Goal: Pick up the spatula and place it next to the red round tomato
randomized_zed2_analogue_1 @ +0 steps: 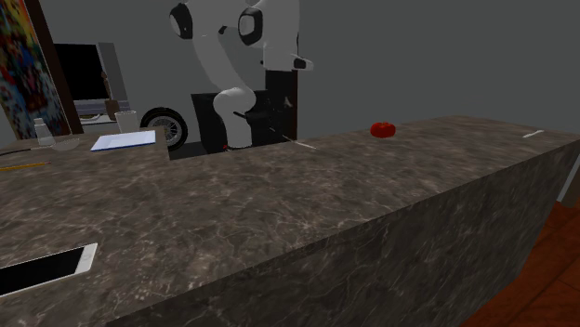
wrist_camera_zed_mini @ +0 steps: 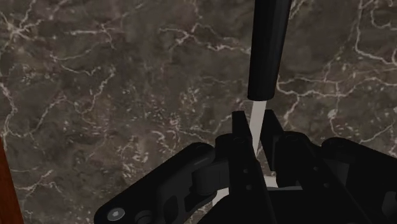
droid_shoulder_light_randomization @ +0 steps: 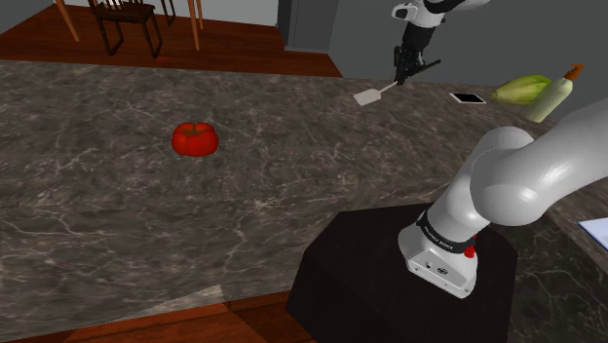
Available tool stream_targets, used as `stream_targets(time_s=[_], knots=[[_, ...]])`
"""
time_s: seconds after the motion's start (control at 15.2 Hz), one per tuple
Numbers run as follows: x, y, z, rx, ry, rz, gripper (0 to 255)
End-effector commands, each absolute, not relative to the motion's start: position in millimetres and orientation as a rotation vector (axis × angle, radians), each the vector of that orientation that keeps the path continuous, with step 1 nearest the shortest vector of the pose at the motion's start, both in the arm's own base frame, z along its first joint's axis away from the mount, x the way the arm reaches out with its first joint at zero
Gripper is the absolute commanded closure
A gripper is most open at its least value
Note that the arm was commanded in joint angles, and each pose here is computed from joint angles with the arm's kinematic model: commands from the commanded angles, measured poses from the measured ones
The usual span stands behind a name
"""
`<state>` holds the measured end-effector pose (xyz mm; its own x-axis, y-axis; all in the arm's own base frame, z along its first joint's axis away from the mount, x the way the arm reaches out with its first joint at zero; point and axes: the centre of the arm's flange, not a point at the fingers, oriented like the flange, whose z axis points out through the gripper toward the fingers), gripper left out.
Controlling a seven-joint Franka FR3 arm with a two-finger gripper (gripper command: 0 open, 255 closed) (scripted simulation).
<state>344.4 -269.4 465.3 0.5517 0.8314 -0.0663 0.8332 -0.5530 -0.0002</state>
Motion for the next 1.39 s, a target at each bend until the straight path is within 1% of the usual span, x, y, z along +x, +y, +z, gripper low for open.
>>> stream_targets(time_s=[0.0,1.32], knots=[[343,-270,474,2.740,1.470,-0.091,255],[423,-18,474,2.740,1.470,-0.091,255]])
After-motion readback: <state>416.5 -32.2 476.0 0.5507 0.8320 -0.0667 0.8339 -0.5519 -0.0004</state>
